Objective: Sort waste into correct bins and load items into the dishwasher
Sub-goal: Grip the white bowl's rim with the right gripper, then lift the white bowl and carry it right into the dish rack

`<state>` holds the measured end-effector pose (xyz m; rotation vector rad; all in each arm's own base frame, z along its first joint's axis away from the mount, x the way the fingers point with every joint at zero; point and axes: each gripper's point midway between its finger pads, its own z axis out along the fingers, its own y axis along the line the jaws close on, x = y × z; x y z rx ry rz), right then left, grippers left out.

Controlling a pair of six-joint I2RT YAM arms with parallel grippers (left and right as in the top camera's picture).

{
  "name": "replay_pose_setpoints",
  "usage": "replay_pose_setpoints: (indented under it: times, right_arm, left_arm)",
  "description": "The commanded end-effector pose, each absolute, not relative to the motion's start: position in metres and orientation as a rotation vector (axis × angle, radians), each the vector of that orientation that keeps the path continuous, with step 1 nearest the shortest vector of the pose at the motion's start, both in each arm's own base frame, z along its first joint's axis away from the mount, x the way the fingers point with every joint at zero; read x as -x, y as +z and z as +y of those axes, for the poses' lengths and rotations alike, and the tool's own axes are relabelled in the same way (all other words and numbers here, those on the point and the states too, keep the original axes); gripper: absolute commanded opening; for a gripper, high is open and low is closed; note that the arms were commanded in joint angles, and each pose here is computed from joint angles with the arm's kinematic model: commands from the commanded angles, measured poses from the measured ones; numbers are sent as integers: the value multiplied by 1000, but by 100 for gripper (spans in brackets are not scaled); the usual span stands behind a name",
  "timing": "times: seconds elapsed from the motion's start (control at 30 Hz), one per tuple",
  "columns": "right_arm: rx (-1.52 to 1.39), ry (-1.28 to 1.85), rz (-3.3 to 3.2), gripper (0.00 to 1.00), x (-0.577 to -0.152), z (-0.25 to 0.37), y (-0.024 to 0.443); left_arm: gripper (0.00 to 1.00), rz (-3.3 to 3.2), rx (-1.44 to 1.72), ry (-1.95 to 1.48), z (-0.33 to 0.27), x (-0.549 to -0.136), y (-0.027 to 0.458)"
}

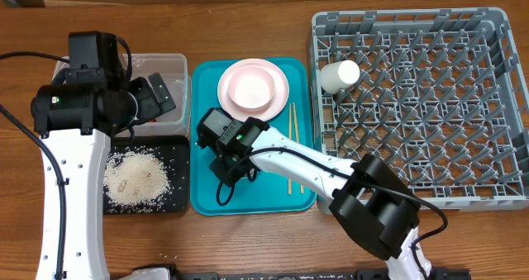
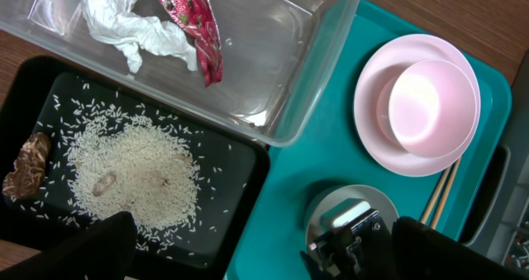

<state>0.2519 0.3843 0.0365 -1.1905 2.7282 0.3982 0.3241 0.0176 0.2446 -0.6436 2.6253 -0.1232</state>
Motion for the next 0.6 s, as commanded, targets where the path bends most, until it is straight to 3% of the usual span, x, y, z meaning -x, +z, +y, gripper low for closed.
replay_pose_setpoints:
  times: [0.0,0.27,0.47,0.57]
  right_arm:
    - [1192,370,2724,26,-252,383,34]
    - [1193,369,2729,5,-251,382,34]
    - [1205,364,2758,4,-246,378,49]
    - [1168,406,2703,4,-258,384,89]
  left_arm:
    - [100,2608,656,-98,23,-325,248]
    - [100,2608,656,-98,23,-325,248]
    - [100,2608,656,-99,22,-325,248]
    - [100,2608,656,-98,23,-325,248]
